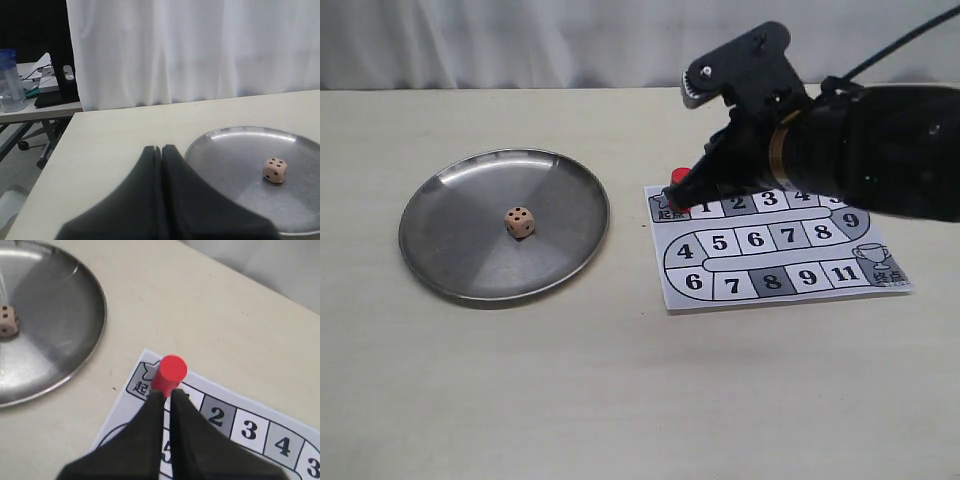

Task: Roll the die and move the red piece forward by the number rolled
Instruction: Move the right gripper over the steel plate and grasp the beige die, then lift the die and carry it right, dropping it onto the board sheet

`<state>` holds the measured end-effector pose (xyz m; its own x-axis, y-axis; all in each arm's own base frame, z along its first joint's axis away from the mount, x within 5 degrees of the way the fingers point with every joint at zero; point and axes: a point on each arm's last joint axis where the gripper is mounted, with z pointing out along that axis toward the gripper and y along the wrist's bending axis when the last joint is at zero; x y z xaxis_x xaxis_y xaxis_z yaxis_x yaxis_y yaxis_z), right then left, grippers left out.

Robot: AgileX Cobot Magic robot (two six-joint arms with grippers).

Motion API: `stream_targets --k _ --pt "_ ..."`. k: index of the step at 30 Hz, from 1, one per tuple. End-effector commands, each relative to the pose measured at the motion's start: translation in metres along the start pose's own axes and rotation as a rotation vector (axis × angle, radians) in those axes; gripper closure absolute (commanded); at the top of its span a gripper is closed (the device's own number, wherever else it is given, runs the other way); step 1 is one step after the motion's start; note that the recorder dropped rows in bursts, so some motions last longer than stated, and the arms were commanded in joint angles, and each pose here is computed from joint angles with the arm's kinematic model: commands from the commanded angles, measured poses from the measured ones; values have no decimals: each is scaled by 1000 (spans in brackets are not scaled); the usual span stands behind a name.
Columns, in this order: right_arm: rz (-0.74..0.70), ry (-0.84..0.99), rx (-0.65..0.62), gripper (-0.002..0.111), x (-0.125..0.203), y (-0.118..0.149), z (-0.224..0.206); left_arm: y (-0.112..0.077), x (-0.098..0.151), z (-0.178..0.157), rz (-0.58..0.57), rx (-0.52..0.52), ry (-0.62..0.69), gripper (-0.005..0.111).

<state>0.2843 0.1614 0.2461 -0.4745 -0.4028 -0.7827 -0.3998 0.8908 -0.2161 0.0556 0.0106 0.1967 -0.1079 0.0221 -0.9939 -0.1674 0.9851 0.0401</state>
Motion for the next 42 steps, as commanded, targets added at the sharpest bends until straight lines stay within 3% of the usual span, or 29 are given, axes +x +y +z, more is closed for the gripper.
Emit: stream_targets --k 1,7,12,16,20,22,26,28,33,42 --pt "99 -3 11 104 -14 1 7 0 -1 0 8 8 -17 107" --pt "105 143 -113 104 -21 22 46 0 -1 0 8 8 -17 107" --pt "25 426 -393 104 -14 61 91 0 -1 0 8 8 -17 107" --pt "76 333 -525 104 -29 80 116 0 -1 0 8 8 -17 107" --pt "125 216 -514 101 -39 87 144 0 -1 0 8 8 -17 107" --pt "116 209 -515 91 -38 95 157 0 -1 0 8 8 -17 107" --pt "77 203 -542 58 -37 121 176 0 -1 0 8 8 -17 107" --pt "31 188 -550 51 -38 132 181 0 -1 0 8 8 -17 107" --pt "-95 168 -535 50 -33 153 198 0 -1 0 8 8 -17 107" --pt "-136 144 -479 50 -28 151 211 0 -1 0 8 8 -17 107"
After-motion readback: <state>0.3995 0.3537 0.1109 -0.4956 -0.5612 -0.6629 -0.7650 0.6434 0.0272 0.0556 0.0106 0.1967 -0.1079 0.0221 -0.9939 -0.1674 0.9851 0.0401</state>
